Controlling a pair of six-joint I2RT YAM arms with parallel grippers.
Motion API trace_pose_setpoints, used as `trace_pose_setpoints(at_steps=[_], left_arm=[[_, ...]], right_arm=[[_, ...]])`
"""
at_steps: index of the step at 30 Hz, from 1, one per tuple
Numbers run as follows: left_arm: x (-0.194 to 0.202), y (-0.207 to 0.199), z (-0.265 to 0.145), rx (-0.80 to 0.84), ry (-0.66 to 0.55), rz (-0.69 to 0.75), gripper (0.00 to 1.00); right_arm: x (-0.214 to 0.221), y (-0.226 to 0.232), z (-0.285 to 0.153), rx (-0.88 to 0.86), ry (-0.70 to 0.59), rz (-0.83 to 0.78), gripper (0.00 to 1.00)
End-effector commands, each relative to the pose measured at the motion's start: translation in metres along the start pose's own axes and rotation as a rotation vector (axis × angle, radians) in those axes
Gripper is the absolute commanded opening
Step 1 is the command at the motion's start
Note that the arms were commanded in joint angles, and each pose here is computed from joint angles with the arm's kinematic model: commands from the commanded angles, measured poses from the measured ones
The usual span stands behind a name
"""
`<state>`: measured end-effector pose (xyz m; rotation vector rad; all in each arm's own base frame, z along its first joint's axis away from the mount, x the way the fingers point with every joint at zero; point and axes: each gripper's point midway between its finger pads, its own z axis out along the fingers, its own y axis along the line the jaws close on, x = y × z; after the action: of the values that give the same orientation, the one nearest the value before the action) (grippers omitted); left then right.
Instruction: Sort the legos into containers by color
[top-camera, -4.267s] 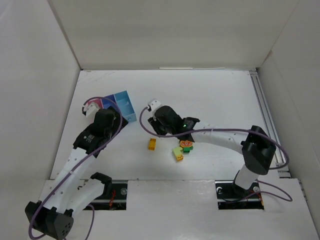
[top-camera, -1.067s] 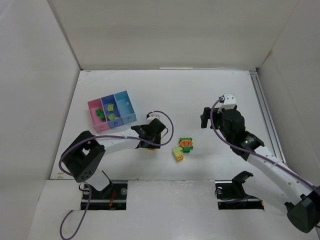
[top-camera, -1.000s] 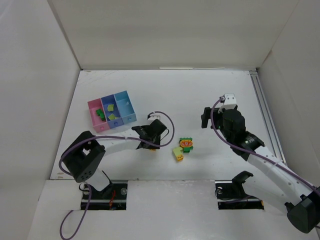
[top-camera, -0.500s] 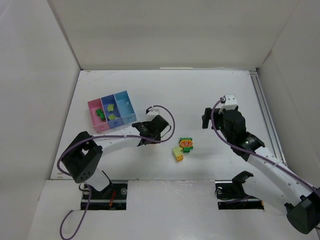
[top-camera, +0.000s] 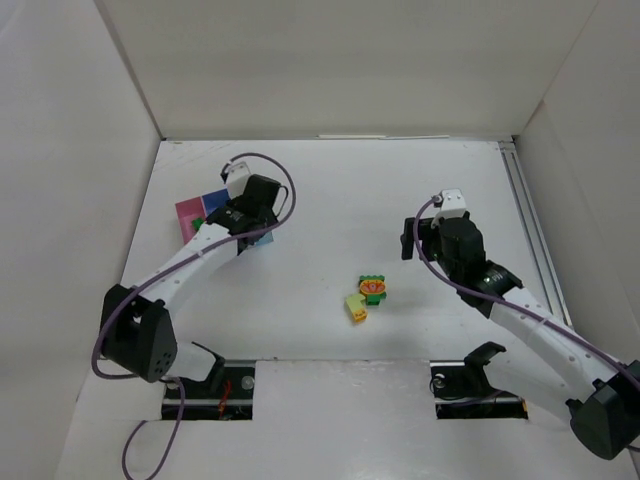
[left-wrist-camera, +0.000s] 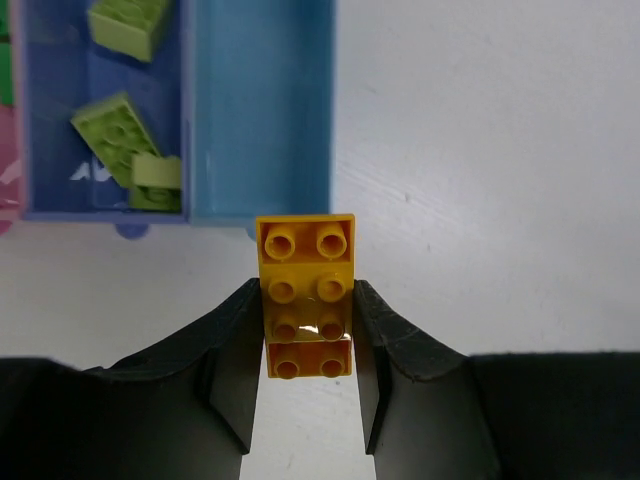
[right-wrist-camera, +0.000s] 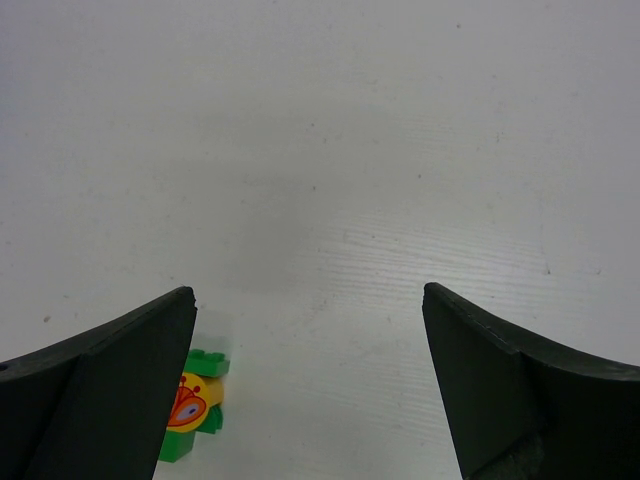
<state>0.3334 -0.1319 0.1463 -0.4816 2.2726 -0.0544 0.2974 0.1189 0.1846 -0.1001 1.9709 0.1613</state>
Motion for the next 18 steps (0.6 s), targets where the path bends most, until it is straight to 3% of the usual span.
trace_pose_setpoints(at_steps=[1,9,18], left_arm=[[-0.036,0.016,0.004,-0.068,-0.063,-0.074,0.18],[-0.071,0.021,0.029,-0.186,-0.106,-0.124,0.18],[-0.075,0.031,0.042,-0.209,-0.090,-0.138,0.18]], right_arm=[[-0.007,0.003,0.001,-0.019,-0.016,-0.009,1.00],[-0.007,0.001,0.001,-0.010,-0.018,-0.009,1.00],[-0.008,-0.003,-0.001,0.010,-0.022,-0.009,1.00]])
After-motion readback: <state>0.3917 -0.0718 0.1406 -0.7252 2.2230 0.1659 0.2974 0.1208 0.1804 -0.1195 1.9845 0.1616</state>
